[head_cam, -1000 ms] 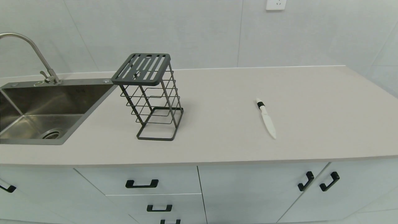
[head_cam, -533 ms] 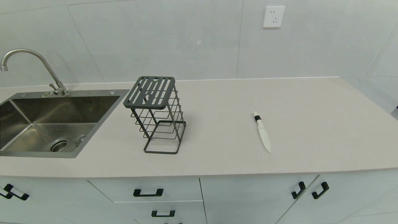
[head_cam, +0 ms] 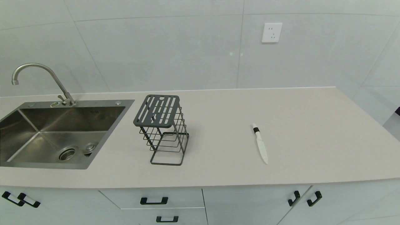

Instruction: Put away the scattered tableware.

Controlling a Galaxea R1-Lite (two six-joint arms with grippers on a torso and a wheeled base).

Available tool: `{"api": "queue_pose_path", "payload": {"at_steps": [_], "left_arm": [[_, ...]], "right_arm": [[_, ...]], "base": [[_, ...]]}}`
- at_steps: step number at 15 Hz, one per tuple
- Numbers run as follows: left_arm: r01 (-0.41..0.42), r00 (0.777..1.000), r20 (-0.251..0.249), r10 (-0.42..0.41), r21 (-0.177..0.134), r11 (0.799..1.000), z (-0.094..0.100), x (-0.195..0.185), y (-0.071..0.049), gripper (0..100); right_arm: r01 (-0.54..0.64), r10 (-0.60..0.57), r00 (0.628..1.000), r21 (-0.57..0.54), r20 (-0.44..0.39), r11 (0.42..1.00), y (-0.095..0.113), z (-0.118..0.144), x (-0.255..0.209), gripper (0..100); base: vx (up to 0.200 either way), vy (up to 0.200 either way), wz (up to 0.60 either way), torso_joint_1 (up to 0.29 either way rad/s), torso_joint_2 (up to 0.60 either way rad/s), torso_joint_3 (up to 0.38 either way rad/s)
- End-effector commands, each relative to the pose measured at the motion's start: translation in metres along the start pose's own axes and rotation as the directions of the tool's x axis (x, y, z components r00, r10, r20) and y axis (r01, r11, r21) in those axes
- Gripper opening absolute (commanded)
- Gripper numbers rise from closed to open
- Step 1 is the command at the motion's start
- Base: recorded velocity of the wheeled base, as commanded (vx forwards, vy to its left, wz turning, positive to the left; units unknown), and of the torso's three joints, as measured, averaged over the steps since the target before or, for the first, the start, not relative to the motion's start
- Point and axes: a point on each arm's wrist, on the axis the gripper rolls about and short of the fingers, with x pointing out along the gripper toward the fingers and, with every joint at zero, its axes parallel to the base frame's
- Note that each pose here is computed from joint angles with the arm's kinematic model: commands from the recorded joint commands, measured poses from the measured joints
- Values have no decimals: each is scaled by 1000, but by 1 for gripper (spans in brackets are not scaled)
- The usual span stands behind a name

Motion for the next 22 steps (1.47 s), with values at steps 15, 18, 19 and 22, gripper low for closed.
{"api": "queue_pose_path", "payload": {"at_steps": [15,18,19,22], "left_arm": [[-2,1000,0,2,-5,1000,0,0,0,100],[-2,1000,0,2,-8,1000,0,0,0,100],[-1,1000,0,1,-8,1000,0,0,0,100],[-2,1000,0,2,-11,1000,0,0,0,100]], "right_arm": [[1,-1,1000,0,-1,1000,0,0,0,100],[-1,1,1000,0,-1,1000,0,0,0,100],[-1,1,1000,0,-1,1000,0,0,0,100],[-1,1,1000,1,-1,1000,0,0,0,100]], "base": [[67,0,0,8,-15,-8],[0,0,0,70,0,85],[0,0,0,217,7,203],[0,0,0,284,-15,246]]}}
